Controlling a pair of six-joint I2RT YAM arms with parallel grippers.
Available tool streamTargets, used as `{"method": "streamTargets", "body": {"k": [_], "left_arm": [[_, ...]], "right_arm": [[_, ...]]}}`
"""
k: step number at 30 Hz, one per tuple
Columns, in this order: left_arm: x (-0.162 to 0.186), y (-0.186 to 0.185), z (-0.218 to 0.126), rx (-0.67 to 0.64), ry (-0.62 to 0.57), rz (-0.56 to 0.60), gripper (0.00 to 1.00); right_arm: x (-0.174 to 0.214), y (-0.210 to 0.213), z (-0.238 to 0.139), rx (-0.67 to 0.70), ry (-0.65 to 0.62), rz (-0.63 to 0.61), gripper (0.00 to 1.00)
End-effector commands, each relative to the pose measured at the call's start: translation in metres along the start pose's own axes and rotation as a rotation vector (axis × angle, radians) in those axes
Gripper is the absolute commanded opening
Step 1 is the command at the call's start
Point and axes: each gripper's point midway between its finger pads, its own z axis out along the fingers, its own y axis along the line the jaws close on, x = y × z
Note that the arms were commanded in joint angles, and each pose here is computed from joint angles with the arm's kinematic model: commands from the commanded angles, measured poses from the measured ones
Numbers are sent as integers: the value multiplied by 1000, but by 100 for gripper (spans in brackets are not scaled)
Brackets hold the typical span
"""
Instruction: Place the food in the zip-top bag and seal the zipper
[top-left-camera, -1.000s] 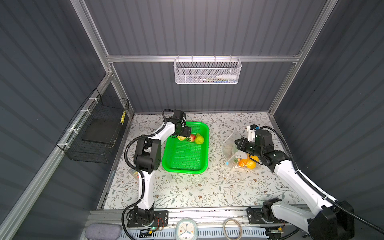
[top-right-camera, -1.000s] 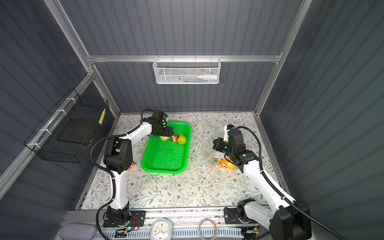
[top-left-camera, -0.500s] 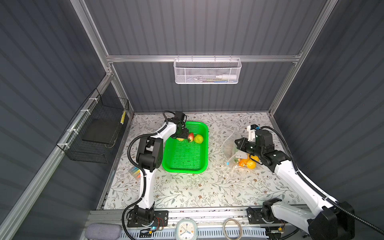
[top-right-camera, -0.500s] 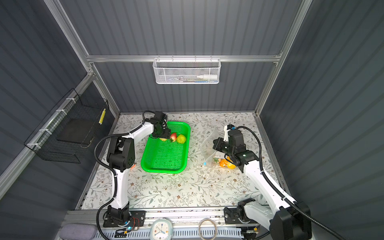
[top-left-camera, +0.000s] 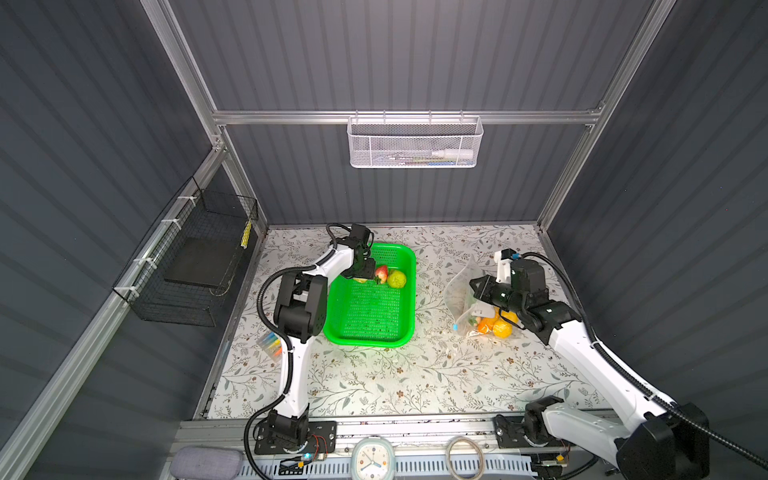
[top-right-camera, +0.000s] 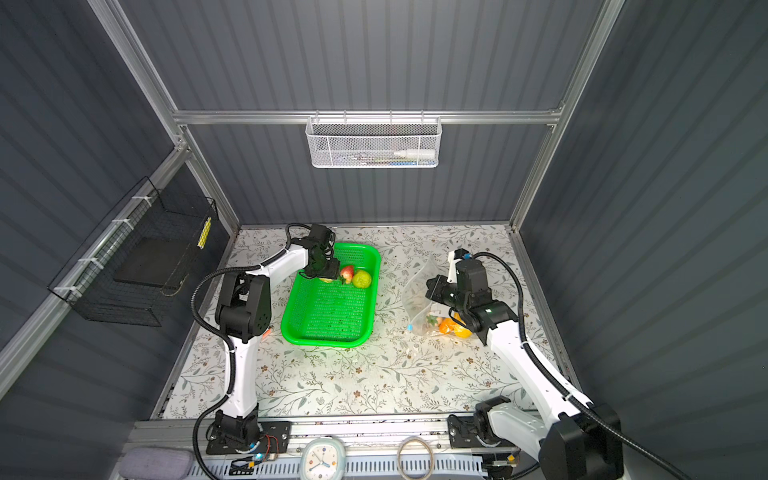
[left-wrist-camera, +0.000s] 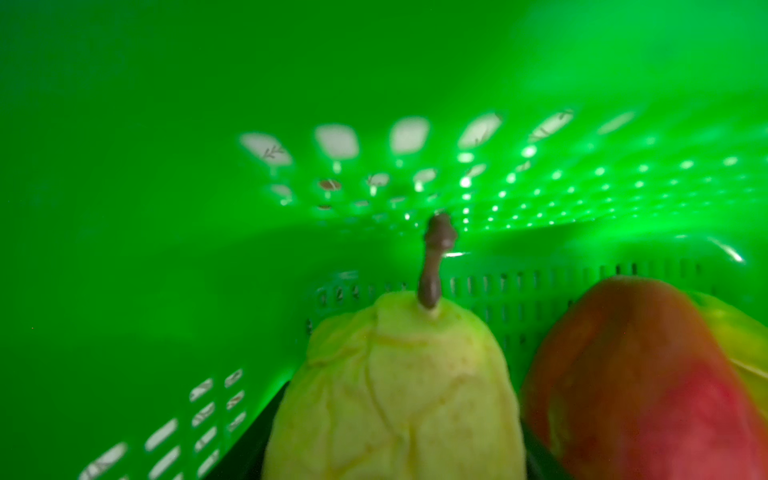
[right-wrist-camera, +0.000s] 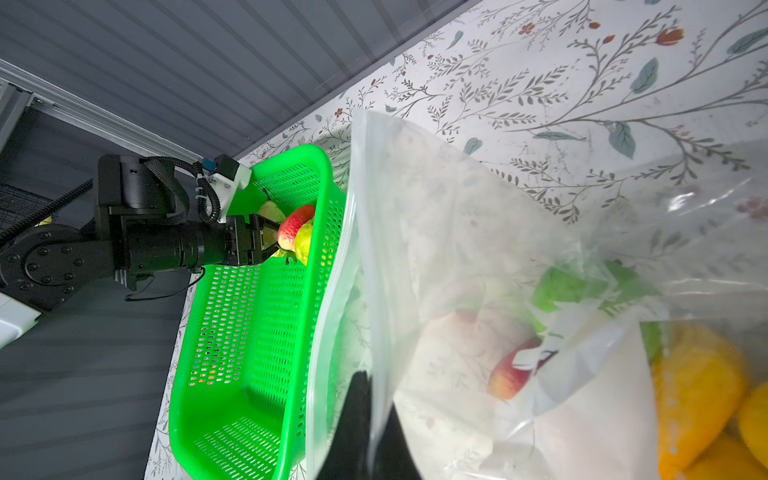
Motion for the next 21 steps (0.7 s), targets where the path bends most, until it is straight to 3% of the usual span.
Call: {"method": "streamTargets", "body": {"k": [1, 12, 21], "left_arm": [[-9, -6, -24, 23, -37, -5, 61], [-29, -24, -91, 143, -188, -60, 59], [-34, -71, -164, 374, -310, -25, 59]], "right_arm": [[-8, 5, -7, -6, -26, -1, 0], [-8, 6, -10, -8, -32, -1, 0], [-9, 9, -12, -23, -32, 2, 0]]}}
